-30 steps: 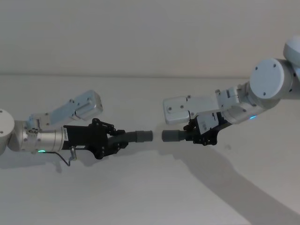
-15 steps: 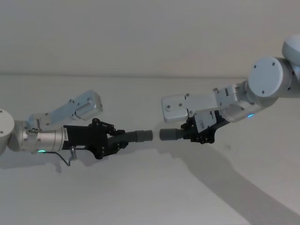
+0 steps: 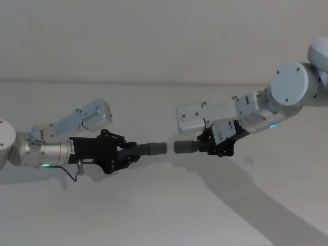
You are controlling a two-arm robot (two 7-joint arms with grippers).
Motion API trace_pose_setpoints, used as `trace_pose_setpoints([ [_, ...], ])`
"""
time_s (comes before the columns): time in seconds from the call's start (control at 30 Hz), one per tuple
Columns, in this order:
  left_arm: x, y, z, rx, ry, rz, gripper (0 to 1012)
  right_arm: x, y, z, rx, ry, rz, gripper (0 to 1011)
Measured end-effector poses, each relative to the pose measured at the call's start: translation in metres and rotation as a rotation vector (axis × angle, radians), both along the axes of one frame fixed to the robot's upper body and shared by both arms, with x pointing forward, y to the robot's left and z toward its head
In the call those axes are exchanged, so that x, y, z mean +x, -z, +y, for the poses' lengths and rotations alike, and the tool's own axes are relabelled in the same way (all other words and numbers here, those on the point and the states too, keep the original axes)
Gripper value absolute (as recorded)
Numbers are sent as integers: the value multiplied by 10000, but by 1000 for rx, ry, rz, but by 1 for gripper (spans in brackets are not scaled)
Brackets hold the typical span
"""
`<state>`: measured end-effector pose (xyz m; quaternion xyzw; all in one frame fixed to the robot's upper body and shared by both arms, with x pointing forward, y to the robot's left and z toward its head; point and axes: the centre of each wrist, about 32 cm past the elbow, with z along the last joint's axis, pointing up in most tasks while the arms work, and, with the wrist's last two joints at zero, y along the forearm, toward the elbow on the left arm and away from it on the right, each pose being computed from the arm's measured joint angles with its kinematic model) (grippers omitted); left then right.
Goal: Use both hands to pick up one end of the pipe from the table, align the ends, and insert them.
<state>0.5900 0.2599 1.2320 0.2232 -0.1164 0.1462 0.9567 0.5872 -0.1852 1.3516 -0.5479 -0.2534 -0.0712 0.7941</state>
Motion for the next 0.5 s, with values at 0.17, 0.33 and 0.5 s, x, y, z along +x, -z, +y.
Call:
trace_pose_setpoints([
  [0.17, 0, 0, 0, 0, 0, 0, 320, 3, 2, 2, 0, -1, 1, 250],
  [0.33, 0, 0, 0, 0, 0, 0, 320, 4, 2, 2, 1, -1, 0, 250],
  [0.5, 0, 0, 0, 0, 0, 0, 320, 5, 3, 2, 1, -1, 1, 250],
])
